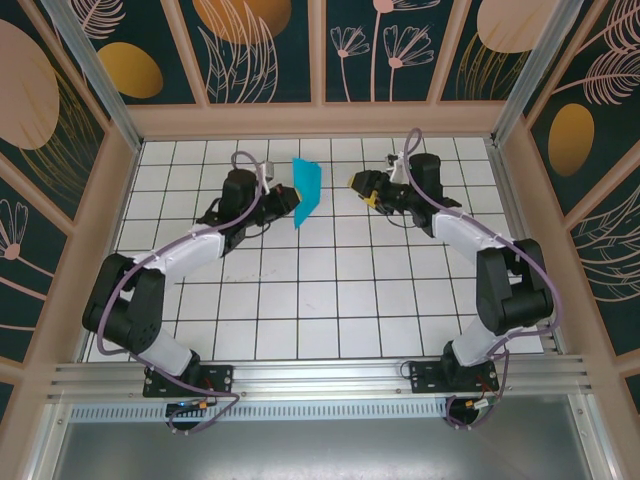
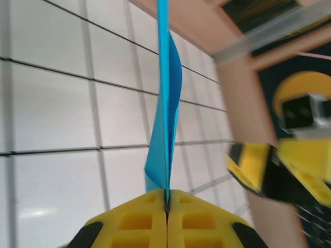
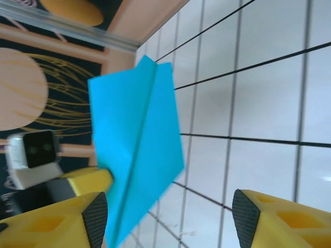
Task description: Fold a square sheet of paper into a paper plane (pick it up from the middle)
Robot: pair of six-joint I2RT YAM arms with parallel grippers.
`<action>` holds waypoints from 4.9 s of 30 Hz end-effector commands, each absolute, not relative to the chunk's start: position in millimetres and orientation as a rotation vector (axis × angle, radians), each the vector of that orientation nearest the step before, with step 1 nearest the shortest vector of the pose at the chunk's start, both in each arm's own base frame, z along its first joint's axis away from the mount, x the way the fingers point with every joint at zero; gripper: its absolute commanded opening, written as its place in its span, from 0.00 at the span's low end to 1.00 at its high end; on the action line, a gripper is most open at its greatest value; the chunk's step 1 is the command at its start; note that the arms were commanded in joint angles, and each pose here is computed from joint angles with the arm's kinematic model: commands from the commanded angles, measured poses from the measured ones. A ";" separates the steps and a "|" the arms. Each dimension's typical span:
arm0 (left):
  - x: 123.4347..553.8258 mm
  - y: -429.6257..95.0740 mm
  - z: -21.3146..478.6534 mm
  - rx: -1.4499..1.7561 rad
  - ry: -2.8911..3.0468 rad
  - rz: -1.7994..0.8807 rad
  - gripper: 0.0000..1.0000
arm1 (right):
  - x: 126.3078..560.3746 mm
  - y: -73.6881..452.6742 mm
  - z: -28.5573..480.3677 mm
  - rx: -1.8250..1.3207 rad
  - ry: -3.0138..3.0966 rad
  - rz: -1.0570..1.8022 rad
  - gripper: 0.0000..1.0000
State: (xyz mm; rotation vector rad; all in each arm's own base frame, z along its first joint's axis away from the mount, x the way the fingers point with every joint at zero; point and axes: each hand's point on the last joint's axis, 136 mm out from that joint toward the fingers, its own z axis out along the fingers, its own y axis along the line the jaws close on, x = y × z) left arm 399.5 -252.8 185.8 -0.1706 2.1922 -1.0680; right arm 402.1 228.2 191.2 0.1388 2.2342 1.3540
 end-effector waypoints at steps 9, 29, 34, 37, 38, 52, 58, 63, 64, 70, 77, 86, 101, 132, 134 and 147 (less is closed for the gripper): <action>404.2 -160.8 135.6 -0.128 2.416 0.270 0.09 | 407.2 184.9 160.6 0.284 2.290 0.974 0.73; 445.1 -270.1 128.6 -0.154 2.421 -0.464 0.67 | 382.2 206.0 115.1 0.268 2.414 0.883 0.66; 449.6 -211.1 142.8 -0.336 2.332 -0.477 0.83 | 377.7 260.3 106.4 0.168 2.461 0.928 0.50; 444.5 -172.1 142.1 -0.434 2.294 -0.404 0.92 | 375.3 298.7 102.3 0.086 2.485 0.945 0.39; 441.4 -161.0 143.1 -0.460 2.280 -0.377 0.94 | 375.2 311.2 101.7 0.061 2.492 0.949 0.37; 413.1 -101.0 117.0 -0.599 2.264 -0.266 0.99 | 388.1 396.7 44.7 -0.086 2.643 0.912 0.32; 418.3 -104.6 117.7 -0.582 2.266 -0.285 0.99 | 385.0 382.6 17.7 -0.164 2.733 0.800 0.32; 417.8 -110.8 110.8 -0.558 2.295 -0.311 0.99 | 358.4 351.6 -3.1 -0.421 2.811 0.705 0.32; 418.0 -112.0 111.4 -0.551 2.296 -0.319 0.99 | 348.5 342.5 -7.7 -0.508 2.826 0.694 0.32; 424.4 -121.6 125.3 -0.512 2.280 -0.376 0.98 | 321.0 292.2 5.1 -0.812 2.759 0.601 0.32; 421.8 -137.4 132.6 -0.460 2.277 -0.493 0.98 | 327.2 302.4 83.1 -0.701 2.537 0.734 0.35; 413.9 -149.9 116.8 -0.455 2.313 -0.593 0.98 | 308.1 284.7 72.0 -0.165 2.664 0.780 0.33; 398.5 -196.0 107.5 -0.503 2.308 -1.018 0.92 | 358.0 281.4 67.9 0.203 2.566 0.866 0.30; 358.1 -303.4 60.2 -0.461 2.518 -1.323 0.60 | 339.2 245.3 6.7 0.369 2.690 1.134 0.30; 358.3 -306.5 58.3 -0.461 2.527 -1.327 0.59 | 339.0 245.1 6.4 0.369 2.688 1.141 0.30; 361.2 -318.3 51.1 -0.468 2.539 -1.372 0.51 | 338.5 245.1 7.7 0.363 2.667 1.177 0.30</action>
